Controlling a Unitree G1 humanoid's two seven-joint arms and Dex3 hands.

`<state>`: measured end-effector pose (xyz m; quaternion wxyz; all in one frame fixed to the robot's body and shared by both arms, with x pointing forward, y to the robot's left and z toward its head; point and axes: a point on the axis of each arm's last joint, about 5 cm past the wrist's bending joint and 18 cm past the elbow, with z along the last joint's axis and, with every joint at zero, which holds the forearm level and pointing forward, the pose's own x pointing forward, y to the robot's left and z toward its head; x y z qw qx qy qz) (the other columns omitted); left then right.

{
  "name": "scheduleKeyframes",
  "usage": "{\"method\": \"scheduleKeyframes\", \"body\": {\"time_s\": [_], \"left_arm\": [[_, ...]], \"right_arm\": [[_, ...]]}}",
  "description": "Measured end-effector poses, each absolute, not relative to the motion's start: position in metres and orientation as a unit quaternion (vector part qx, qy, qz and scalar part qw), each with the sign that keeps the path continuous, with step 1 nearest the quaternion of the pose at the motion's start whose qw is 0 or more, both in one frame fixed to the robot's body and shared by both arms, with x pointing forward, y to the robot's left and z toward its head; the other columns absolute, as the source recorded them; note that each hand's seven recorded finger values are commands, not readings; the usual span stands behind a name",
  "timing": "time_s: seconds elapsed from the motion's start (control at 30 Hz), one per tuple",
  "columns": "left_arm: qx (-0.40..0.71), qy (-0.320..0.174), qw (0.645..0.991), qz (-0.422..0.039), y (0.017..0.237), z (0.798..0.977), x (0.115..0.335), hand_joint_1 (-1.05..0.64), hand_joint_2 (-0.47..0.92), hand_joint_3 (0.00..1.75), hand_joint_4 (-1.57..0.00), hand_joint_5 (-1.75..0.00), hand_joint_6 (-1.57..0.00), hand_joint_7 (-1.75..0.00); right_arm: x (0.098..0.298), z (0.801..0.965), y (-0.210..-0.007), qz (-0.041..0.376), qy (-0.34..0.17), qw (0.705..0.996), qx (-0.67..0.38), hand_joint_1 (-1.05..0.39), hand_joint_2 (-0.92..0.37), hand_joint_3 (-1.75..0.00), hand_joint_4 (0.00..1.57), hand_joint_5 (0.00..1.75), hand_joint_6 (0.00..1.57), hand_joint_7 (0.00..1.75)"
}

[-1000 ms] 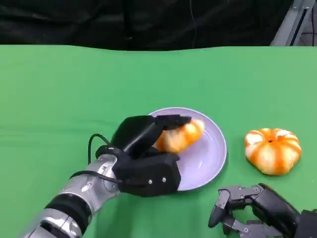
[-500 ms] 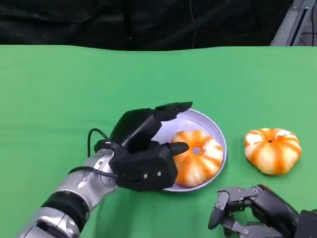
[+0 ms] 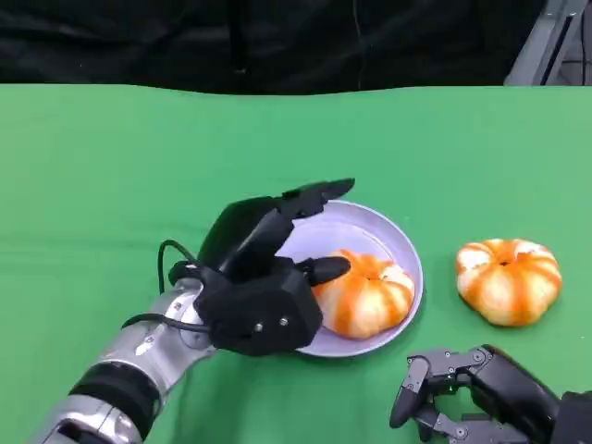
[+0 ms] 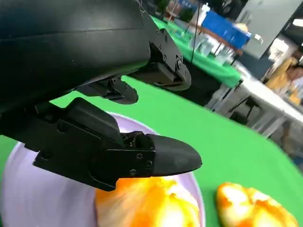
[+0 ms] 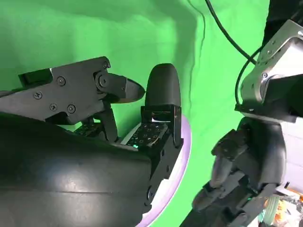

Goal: Grasp the bread from the table and place it into the plate.

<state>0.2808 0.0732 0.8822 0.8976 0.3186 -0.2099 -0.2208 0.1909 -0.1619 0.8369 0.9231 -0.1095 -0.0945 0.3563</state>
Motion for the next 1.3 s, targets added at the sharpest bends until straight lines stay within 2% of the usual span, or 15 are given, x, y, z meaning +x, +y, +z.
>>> {"method": "scheduleKeyframes", "body": {"time_s": [0.47,0.63,1.0,1.13,1.3], "left_arm": [[0.202,-0.250,0.939,-0.123,0.095,0.889,0.274,-0.90,0.92,0.55,-0.62,-0.03,-0.45,-0.01],[0.161,-0.241,0.949,-0.121,0.104,0.887,0.267,-0.87,0.92,0.52,-0.65,-0.03,-0.46,-0.01],[0.109,-0.262,0.952,-0.115,0.123,0.877,0.246,-0.83,0.92,0.47,-0.71,-0.03,-0.50,-0.02],[0.093,-0.278,0.950,-0.106,0.130,0.877,0.243,-0.81,0.92,0.44,-0.72,-0.03,-0.50,-0.01],[0.046,-0.268,0.958,-0.088,0.136,0.870,0.235,-0.78,0.92,0.42,-0.75,-0.03,-0.50,-0.01]], "right_arm": [[0.191,0.836,-0.163,0.355,-0.092,0.924,-0.106,-0.09,-0.90,-0.51,0.71,1.56,0.79,1.12],[0.191,0.836,-0.163,0.355,-0.091,0.924,-0.107,-0.08,-0.92,-0.49,0.71,1.55,0.78,1.10],[0.190,0.834,-0.165,0.357,-0.086,0.924,-0.108,-0.09,-0.92,-0.47,0.71,1.56,0.79,1.10],[0.190,0.834,-0.165,0.357,-0.087,0.924,-0.108,-0.09,-0.91,-0.48,0.71,1.56,0.79,1.10],[0.190,0.835,-0.166,0.358,-0.089,0.923,-0.110,-0.08,-0.91,-0.49,0.71,1.57,0.79,1.10]]}}
